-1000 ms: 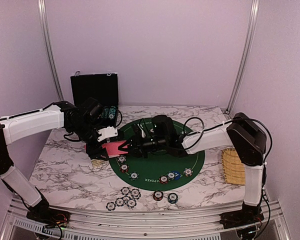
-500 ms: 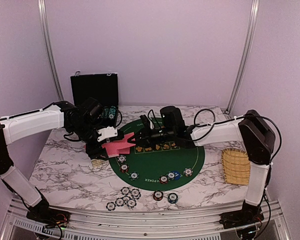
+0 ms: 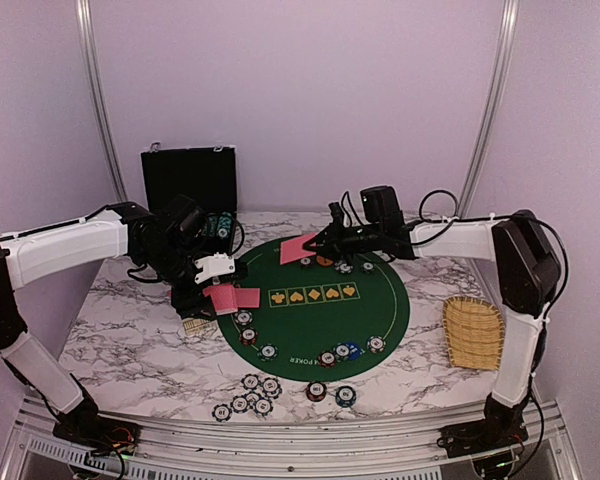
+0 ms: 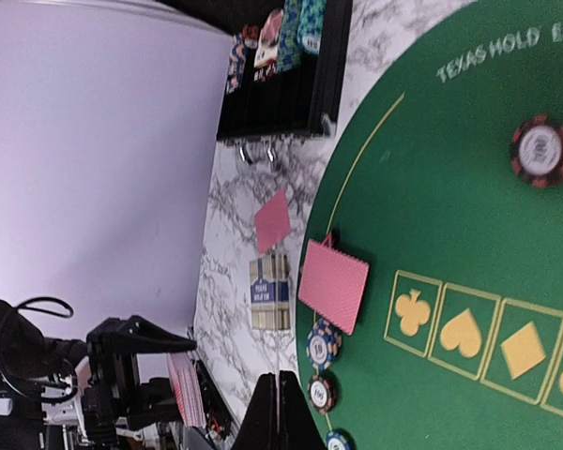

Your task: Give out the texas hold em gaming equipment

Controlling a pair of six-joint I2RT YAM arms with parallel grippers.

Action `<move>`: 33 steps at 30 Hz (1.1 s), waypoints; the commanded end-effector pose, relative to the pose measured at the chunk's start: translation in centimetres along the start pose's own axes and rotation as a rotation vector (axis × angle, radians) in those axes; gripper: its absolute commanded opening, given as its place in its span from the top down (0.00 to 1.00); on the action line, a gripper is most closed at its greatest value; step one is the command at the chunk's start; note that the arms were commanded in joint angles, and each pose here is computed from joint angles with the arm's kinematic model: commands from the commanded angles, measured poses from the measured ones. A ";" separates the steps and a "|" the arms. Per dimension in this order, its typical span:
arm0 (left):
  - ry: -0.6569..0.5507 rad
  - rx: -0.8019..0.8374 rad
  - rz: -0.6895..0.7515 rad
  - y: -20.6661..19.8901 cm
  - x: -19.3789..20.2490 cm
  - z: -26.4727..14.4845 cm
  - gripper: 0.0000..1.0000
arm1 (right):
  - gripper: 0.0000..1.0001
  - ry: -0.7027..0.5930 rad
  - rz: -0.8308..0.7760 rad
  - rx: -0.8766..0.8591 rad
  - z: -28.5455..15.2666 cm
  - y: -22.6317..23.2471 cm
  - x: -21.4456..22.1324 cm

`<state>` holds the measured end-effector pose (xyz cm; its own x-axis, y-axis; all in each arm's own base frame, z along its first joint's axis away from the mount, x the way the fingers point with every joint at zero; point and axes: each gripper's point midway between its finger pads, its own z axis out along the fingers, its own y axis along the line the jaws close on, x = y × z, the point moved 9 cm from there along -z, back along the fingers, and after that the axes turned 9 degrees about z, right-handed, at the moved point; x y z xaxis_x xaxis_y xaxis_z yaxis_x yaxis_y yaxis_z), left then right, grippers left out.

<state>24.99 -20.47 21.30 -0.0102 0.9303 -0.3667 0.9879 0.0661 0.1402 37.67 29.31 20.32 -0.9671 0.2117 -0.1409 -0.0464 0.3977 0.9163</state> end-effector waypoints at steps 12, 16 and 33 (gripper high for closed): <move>0.006 0.030 0.011 -0.4 0.0 -0.4 0.93 | 1.00 -0.165 -0.005 0.169 0.1 -4.9 -10.4; 0.001 0.035 0.011 -0.4 -0.1 -0.4 0.93 | 1.00 -0.174 0.013 0.187 1.4 -6.3 -11.4; -0.014 0.048 0.012 -0.4 -0.3 -0.4 0.93 | 1.00 -0.179 0.041 0.257 3.0 -9.8 -12.3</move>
<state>24.68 -20.38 21.20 -0.0113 0.9315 -0.3635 0.9914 0.0578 0.1173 50.03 25.76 11.85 -0.9163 0.3682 -0.1579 0.0872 0.5680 0.8184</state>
